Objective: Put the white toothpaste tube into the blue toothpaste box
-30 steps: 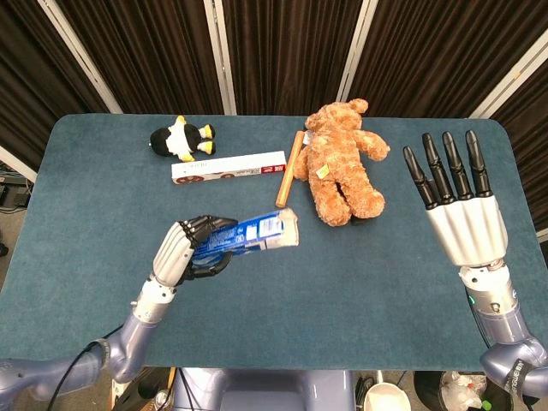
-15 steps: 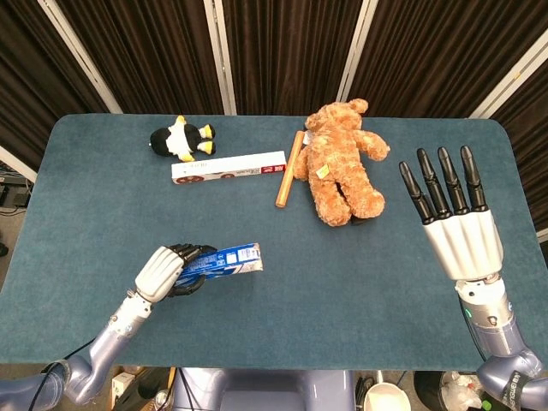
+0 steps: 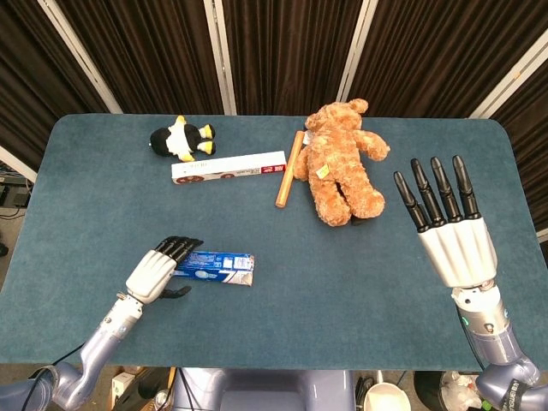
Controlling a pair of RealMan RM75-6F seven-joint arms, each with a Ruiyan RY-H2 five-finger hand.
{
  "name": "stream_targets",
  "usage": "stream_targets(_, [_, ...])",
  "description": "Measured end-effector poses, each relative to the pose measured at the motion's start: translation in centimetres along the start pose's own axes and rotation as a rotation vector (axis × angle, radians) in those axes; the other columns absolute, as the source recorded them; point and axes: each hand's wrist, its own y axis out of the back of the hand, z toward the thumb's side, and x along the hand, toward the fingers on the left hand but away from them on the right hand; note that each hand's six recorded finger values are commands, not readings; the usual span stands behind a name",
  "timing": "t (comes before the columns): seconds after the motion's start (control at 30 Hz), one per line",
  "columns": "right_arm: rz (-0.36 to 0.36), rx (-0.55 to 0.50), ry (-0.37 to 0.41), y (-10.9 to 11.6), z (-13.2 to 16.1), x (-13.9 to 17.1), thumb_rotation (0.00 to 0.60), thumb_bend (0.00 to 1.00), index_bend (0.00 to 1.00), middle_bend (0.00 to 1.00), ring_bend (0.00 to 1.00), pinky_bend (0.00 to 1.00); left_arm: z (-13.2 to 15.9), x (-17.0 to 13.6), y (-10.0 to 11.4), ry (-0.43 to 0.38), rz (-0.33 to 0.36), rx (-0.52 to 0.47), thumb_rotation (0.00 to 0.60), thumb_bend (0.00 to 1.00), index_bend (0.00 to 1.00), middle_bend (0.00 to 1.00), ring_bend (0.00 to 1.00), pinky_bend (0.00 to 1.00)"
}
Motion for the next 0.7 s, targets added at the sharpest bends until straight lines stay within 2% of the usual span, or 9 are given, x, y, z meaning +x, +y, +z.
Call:
stream_targets(0.17, [0.032, -0.013, -0.006, -0.2, 0.1, 1.0, 0.6, 0.48, 0.0, 0.18, 0.07, 0.04, 0.5, 0.1, 0.9, 0.029, -0.012, 0.002, 0.6, 0.19, 0.06, 0.08, 0.09, 0.08])
stream_targets(0.33, [0.082, -0.059, -0.006, -0.3, 0.0, 1.9, 0.6, 0.48, 0.0, 0.18, 0.07, 0.04, 1.3, -0.8, 3.1, 0.033, 0.014, -0.005, 0.6, 0.19, 0.06, 0.08, 0.09, 0.08])
stream_targets(0.43, [0.167, -0.115, -0.006, -0.7, 0.0, 3.0, 0.6, 0.48, 0.0, 0.16, 0.06, 0.04, 1.1, -2.1, 4.9, 0.049, 0.039, 0.019, 0.6, 0.19, 0.06, 0.08, 0.09, 0.08])
stream_targets(0.57, [0.353, -0.197, -0.018, -1.7, 0.0, 5.8, 0.6, 0.48, 0.0, 0.11, 0.02, 0.04, 0.3, -4.7, 7.2, 0.08, 0.066, 0.062, 0.6, 0.19, 0.05, 0.07, 0.06, 0.07])
stream_targets(0.7, [0.533, -0.287, -0.069, -2.2, 0.0, 9.7, 0.6, 0.48, 0.0, 0.09, 0.0, 0.04, -0.4, -8.0, 9.1, 0.121, 0.084, 0.086, 0.6, 0.19, 0.03, 0.04, 0.02, 0.02])
